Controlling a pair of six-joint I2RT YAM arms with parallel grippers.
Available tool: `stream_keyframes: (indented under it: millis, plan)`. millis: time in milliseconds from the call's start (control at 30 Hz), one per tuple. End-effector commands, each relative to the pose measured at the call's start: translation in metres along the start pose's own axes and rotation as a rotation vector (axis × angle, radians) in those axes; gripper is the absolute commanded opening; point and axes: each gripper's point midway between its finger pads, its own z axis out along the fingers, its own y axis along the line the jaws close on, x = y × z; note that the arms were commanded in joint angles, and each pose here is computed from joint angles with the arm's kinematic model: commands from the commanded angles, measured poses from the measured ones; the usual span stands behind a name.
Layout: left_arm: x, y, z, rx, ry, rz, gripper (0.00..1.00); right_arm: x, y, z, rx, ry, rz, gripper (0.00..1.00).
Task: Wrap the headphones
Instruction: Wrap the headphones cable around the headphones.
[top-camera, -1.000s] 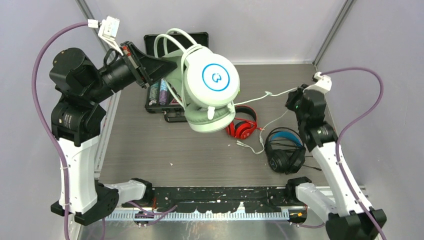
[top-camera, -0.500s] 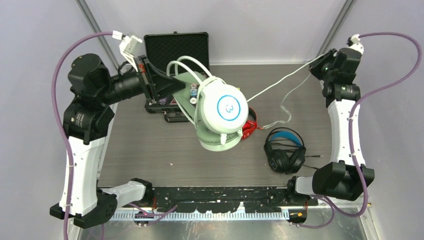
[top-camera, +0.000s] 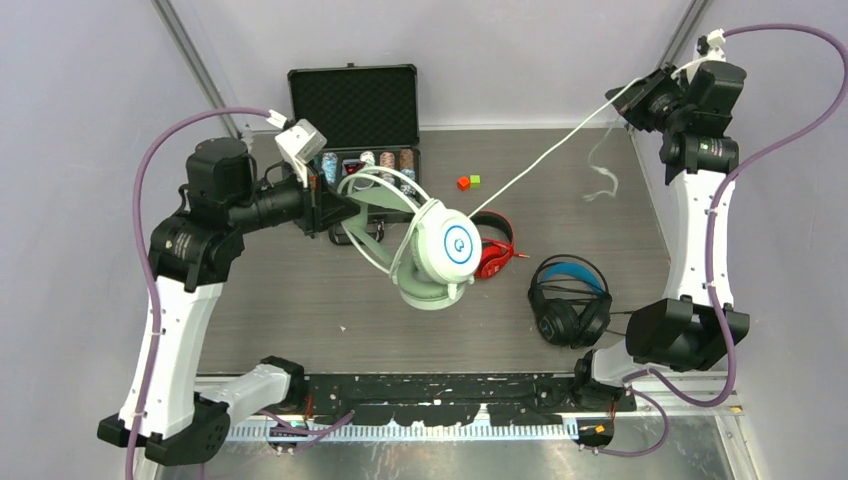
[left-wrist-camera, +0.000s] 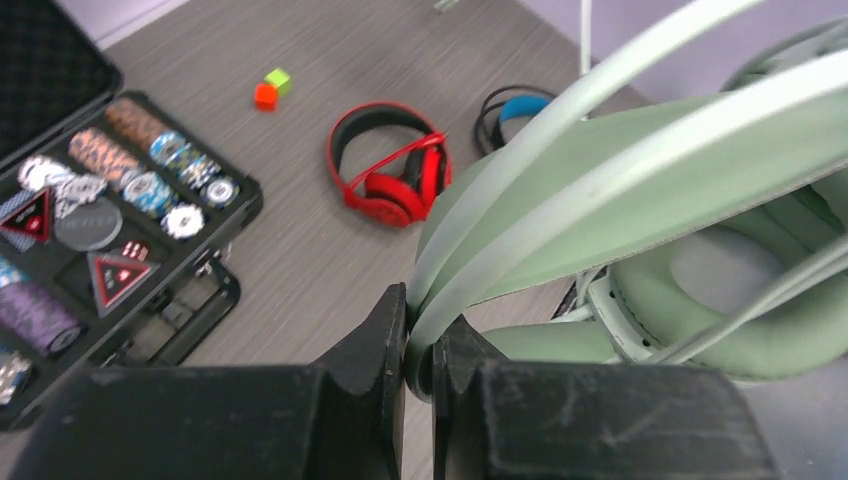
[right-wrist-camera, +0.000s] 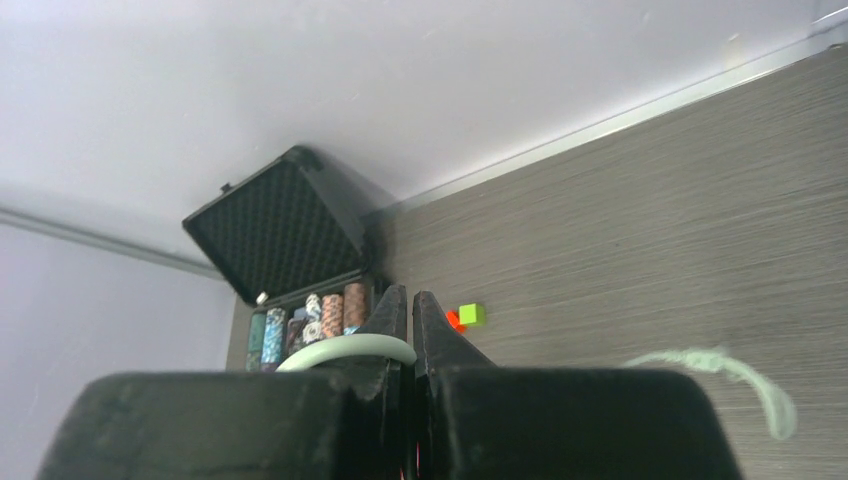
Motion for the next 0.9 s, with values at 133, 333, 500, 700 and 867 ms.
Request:
stream_keyframes:
  millis: [133, 333, 500, 700, 867]
  plan:
    - [0.035, 0.032, 0.002, -0.133, 0.157, 0.026, 0.00, -0.007, 0.058, -0.012, -0.151, 0.017, -0.104, 0.01]
    - [0.051, 0.054, 0.008, -0.245, 0.247, 0.055, 0.00, 0.006, 0.089, -0.010, -0.153, 0.106, -0.160, 0.01]
    - [0.070, 0.073, 0.018, -0.338, 0.355, 0.083, 0.00, 0.022, 0.121, -0.014, -0.200, 0.167, -0.227, 0.00]
    - [0.079, 0.096, 0.028, -0.433, 0.412, 0.087, 0.00, 0.047, 0.149, -0.025, -0.237, 0.238, -0.242, 0.00]
    - [0.094, 0.113, 0.037, -0.473, 0.480, 0.108, 0.00, 0.043, 0.164, -0.038, -0.274, 0.229, -0.211, 0.00]
